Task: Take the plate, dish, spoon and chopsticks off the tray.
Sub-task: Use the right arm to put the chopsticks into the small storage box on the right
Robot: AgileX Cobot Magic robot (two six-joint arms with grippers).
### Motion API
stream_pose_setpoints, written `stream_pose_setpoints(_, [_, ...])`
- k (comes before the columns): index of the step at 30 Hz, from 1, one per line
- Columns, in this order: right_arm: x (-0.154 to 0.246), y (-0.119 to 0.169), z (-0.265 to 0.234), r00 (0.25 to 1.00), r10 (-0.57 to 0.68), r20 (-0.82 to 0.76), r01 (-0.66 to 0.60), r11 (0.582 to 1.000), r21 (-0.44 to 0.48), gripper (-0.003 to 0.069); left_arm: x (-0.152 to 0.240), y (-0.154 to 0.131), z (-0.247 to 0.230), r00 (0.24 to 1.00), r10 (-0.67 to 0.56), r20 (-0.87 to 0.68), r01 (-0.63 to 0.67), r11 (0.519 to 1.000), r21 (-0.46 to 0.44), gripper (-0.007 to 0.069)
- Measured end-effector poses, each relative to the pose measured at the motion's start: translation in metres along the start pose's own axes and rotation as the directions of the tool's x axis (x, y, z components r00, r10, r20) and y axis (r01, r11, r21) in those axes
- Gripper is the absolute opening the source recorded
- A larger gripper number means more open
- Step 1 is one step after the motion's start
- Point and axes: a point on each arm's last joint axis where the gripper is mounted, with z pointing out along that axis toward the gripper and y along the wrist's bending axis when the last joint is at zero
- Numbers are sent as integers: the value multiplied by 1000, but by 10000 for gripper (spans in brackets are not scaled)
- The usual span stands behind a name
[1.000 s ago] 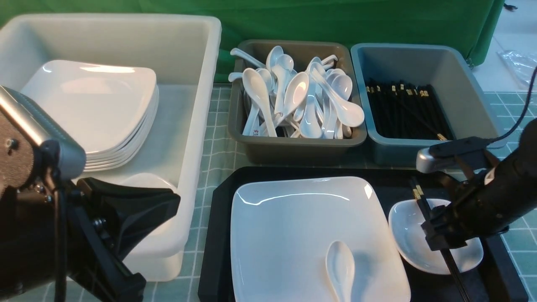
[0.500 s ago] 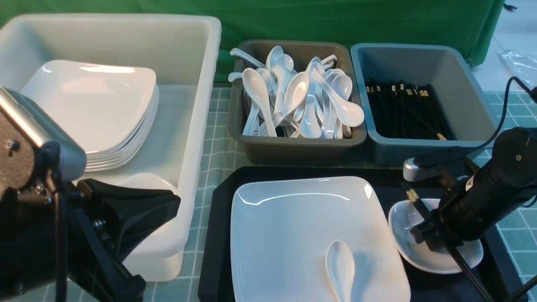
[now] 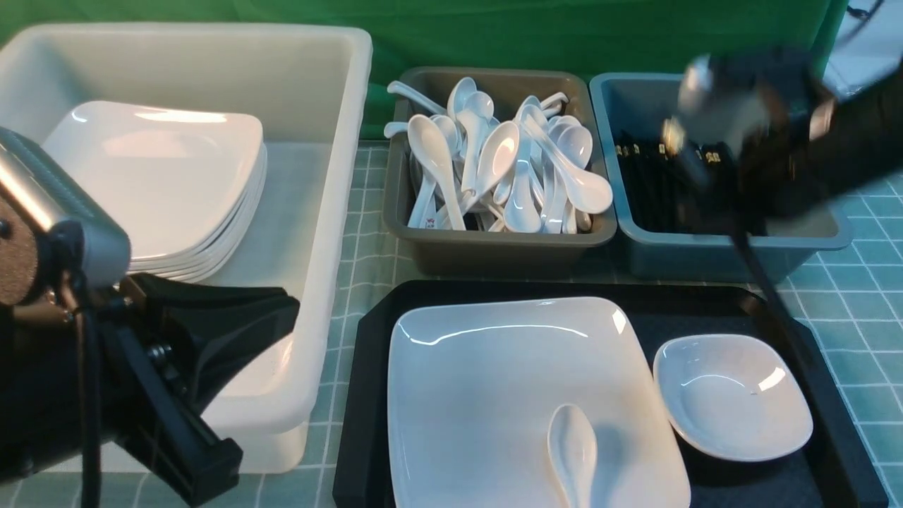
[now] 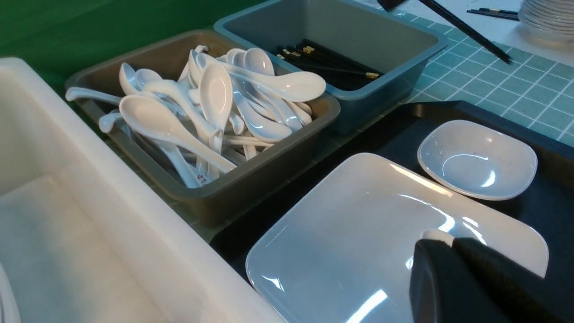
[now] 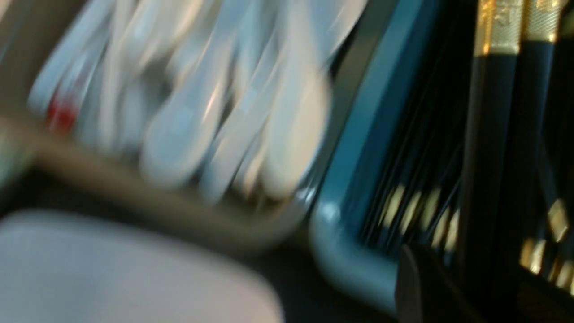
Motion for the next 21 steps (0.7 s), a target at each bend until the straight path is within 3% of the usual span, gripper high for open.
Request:
stream_pose_setpoints(5, [-40, -45, 42, 982, 167, 85, -171, 985, 37, 121, 0, -1, -1, 1000, 11, 2, -11, 1000, 5, 13])
stream_pose_setpoints(9, [-45, -62, 67, 970, 230, 76, -234, 971, 46, 136, 0, -1, -1, 1000, 16, 1, -16, 1000, 7, 13])
stream_pose_setpoints(11, [-42, -64, 77, 970, 239, 41, -241, 969, 49, 185, 0, -1, -1, 1000, 19, 1, -19, 1000, 7, 13])
stream_pose_setpoints(16, [-42, -63, 74, 972, 236, 5, -236, 970, 53, 396, 0, -1, -1, 1000, 24, 2, -24, 1000, 8, 13])
stream_pose_setpoints(19, [-43, -61, 59, 978, 206, -23, -205, 977, 58, 449, 0, -1, -1, 1000, 15, 4, -15, 1000, 12, 13])
stream_pose_setpoints(21, [-43, -59, 49, 982, 183, -45, -180, 982, 58, 437, -1, -1, -1, 1000, 10, 5, -10, 1000, 14, 13])
